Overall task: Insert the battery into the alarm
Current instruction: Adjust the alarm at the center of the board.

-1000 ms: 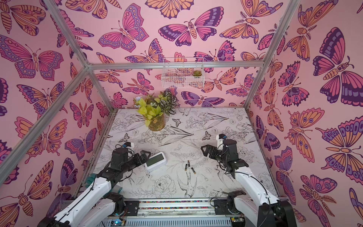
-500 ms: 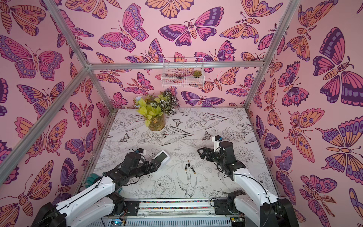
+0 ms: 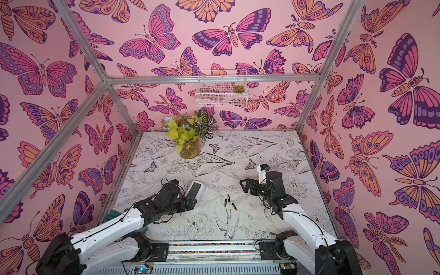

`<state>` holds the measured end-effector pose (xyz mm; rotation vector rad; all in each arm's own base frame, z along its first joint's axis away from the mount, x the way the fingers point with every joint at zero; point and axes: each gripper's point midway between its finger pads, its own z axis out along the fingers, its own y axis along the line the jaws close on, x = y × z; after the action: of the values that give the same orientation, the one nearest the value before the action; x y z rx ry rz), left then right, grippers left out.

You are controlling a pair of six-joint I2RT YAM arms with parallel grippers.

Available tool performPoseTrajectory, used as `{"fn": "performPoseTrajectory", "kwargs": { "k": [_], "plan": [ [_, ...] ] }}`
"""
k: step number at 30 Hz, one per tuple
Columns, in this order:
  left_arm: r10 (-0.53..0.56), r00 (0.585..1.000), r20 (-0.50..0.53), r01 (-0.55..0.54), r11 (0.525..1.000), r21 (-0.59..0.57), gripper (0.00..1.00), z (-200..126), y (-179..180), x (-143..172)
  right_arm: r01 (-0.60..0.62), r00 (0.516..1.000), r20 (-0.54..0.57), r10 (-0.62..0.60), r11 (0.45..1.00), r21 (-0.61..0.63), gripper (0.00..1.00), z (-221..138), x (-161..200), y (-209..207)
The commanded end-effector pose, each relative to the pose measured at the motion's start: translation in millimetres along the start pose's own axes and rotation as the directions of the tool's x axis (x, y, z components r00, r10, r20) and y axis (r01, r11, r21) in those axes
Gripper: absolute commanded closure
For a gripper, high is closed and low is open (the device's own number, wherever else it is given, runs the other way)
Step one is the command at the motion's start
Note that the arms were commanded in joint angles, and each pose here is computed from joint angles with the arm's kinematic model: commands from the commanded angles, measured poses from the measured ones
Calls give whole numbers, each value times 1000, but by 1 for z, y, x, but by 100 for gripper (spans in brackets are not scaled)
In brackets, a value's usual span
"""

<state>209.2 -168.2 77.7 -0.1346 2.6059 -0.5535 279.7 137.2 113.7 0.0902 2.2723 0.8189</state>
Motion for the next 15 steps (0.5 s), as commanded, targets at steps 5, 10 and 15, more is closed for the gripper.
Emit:
{"fn": "performPoseTrajectory", "kwargs": {
  "k": [5, 10, 15],
  "plan": [
    [167, 984, -69, -180, 945, -273, 0, -10, 26, -15, 18, 1000, 0, -18, 1000, 9, 1, 0, 3, -1],
    [266, 954, -141, -296, 912, -283, 0, 13, 1, -22, 21, 1000, 0, -21, 1000, 3, 1, 0, 3, 0],
    [305, 937, -169, -341, 904, -258, 0, 34, -15, -27, 19, 1000, -7, -19, 1000, -4, 1, 1, 5, 0]
  ]
}}
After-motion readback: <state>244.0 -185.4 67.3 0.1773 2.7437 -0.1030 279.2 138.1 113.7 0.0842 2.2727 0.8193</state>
